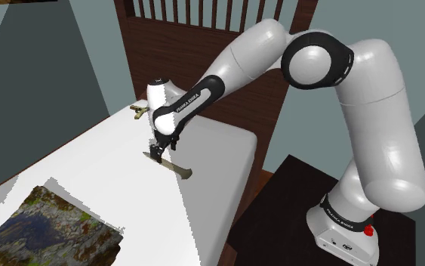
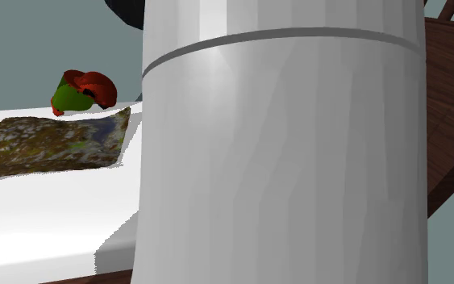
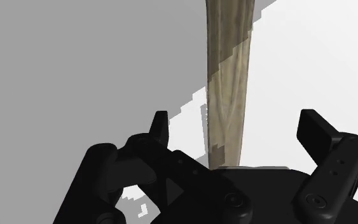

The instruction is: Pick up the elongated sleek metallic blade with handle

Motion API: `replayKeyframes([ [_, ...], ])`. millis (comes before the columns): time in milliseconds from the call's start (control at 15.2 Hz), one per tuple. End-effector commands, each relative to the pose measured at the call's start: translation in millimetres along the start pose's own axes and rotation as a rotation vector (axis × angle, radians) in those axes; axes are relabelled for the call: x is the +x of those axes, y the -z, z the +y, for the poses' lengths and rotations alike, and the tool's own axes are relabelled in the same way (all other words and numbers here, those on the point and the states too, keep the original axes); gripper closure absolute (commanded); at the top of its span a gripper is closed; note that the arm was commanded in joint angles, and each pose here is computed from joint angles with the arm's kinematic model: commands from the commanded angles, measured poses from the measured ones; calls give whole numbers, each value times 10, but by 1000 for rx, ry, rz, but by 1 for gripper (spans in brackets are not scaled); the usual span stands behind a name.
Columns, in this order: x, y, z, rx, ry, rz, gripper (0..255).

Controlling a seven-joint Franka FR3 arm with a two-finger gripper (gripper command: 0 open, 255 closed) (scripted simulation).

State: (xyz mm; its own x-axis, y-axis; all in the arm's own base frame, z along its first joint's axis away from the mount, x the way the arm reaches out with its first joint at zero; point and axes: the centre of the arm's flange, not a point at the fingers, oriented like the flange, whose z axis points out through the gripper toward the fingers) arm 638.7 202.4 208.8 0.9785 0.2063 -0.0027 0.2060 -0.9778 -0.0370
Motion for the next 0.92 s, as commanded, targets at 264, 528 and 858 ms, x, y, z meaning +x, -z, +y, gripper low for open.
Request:
replayKeyframes([
  [264, 72, -329, -27, 2, 1, 0, 0],
  [528, 72, -465, -22, 2, 1, 0, 0],
  [858, 59, -465, -24, 2, 1, 0, 255],
])
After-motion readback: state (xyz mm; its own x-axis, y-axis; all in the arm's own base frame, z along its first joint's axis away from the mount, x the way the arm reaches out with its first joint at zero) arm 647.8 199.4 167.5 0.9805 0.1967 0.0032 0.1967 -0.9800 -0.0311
